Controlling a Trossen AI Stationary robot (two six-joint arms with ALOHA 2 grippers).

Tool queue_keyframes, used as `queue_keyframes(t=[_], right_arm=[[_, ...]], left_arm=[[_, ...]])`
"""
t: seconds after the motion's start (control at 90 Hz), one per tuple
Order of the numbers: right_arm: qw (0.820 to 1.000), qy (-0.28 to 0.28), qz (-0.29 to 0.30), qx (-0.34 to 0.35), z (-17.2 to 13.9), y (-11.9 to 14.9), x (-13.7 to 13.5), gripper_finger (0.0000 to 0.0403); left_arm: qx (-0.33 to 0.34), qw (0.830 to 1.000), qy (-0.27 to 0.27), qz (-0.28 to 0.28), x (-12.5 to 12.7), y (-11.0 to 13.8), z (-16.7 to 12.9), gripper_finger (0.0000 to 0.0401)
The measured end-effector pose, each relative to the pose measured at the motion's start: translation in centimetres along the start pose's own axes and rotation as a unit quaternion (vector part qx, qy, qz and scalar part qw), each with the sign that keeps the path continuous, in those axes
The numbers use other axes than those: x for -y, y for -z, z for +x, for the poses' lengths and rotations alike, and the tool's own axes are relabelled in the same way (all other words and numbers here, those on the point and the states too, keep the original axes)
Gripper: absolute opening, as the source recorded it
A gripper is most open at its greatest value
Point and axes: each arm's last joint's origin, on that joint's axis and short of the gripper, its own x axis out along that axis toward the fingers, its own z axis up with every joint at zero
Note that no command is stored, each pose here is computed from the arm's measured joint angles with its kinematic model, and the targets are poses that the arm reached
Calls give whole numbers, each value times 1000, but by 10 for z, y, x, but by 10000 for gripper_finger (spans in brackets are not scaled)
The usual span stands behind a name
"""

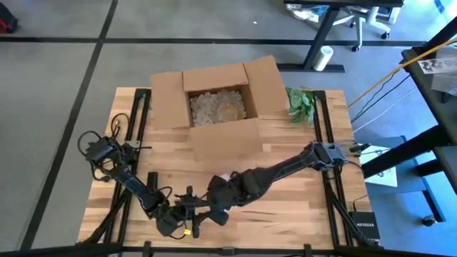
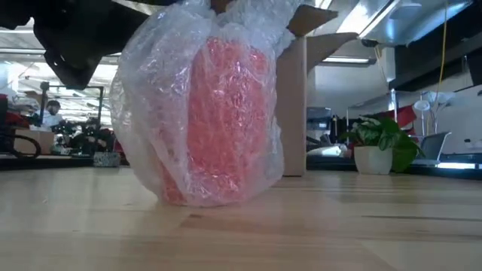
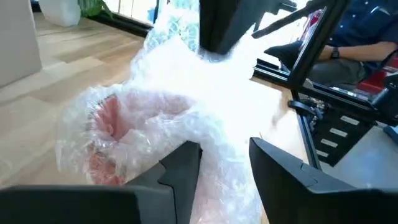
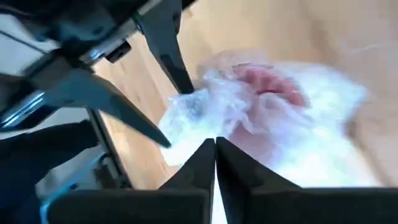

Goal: Wrap mug
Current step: Wrap the red mug with bubble wrap

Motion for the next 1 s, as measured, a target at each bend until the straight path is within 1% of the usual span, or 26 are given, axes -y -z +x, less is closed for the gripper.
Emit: queue_keyframes(t=[0.078, 0.144, 0.222, 0.3, 0.411, 0.478, 0.578, 0.667, 0.744, 0.856, 1.0], right_arm=[[999, 43, 7, 10, -12, 9, 0, 0], [996, 83, 20, -6, -17, 22, 4, 0], [991, 125, 35, -29, -15, 36, 6, 0], [989, 141, 41, -36, -10, 46, 5, 0], [987, 149, 48, -37, 0, 53, 4, 0], [989, 135, 51, -29, 10, 51, 3, 0], [996, 84, 20, -4, 28, 42, -2, 0], [999, 44, 9, 25, 34, 29, -5, 0], [998, 43, 16, 42, 34, 20, -2, 0], [999, 37, 12, 38, 36, 14, 1, 0], [1000, -9, -12, 27, 40, 11, -4, 0]], left_arm=[[0, 1000, 0, 0, 0, 0, 0, 129], [-1, 1000, 0, -1, 0, 0, 0, 129], [0, 1000, 1, -2, 0, 0, 0, 129], [0, 1000, 2, -3, 0, 0, 0, 129], [3, 1000, 5, -5, 1, -1, 0, 129], [3, 1000, 5, -5, 1, -1, 0, 129], [2, 1000, 8, -4, 2, 0, -1, 129], [2, 1000, 8, -4, 2, 0, -2, 129], [3, 1000, 8, -4, 2, -1, -2, 129], [2, 1000, 9, -2, 2, -1, -2, 129], [2, 1000, 7, 0, 0, -3, 1, 129]])
